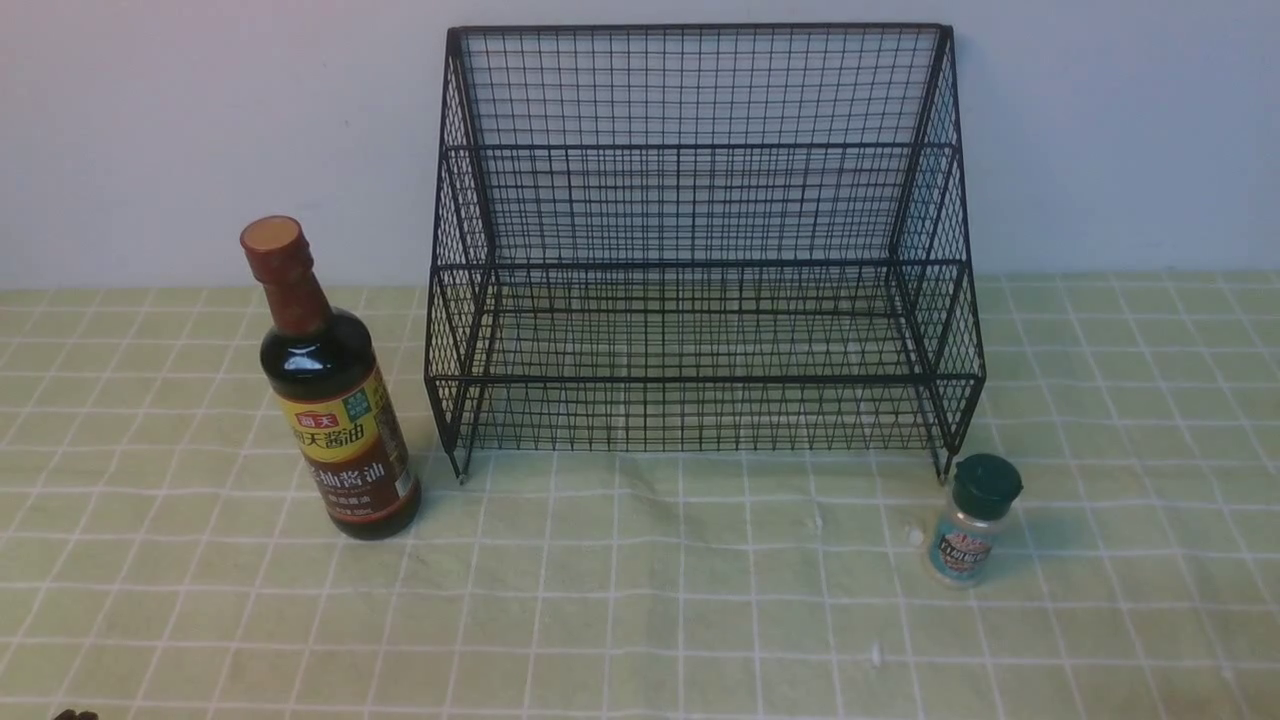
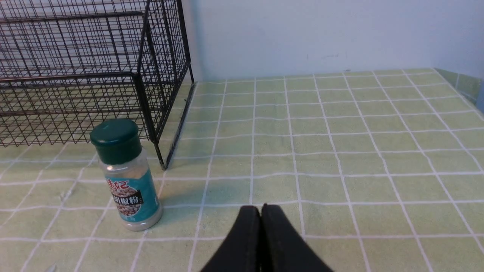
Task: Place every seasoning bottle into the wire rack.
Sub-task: Use the left arm to grab the condiment bottle closest to it
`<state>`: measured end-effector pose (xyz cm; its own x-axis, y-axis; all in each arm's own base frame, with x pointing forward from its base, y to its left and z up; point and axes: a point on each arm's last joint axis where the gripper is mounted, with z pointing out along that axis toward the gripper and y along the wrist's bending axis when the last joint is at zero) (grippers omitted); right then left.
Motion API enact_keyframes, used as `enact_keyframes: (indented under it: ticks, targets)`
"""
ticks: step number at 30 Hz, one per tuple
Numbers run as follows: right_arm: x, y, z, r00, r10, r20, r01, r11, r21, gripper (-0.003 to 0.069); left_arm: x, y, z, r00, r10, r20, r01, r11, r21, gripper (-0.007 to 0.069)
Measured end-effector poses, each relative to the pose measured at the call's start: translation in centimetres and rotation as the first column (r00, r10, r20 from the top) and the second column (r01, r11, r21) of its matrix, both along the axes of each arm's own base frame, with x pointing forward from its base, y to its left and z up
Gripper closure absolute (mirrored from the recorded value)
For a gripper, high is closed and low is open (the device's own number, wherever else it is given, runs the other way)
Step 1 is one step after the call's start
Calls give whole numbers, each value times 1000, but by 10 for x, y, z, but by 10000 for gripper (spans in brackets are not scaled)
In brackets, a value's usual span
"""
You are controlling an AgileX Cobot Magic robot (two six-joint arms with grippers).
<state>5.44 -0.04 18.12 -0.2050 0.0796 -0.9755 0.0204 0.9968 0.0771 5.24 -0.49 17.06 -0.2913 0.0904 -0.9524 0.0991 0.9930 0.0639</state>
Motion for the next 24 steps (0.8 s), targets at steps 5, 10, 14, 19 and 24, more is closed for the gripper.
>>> enact_keyframes:
  ticks: [5,10,14,19,24]
  targets:
    - [0,0,0,1000,0,0,0,1000,0,673,0,0,0,1000,0,0,0,1000,7,631]
    - [0,0,0,1000,0,0,0,1000,0,673,2,-3,9,997,33,74,-16,975,-220,631]
    - [0,0,0,1000,0,0,0,1000,0,673,4,-1,27,968,122,221,-1,876,-483,631]
    - [0,0,0,1000,0,0,0,1000,0,673,2,11,49,865,293,406,42,766,-642,631]
    - [0,0,0,1000,0,0,0,1000,0,673,-13,20,95,703,375,604,136,763,-632,631]
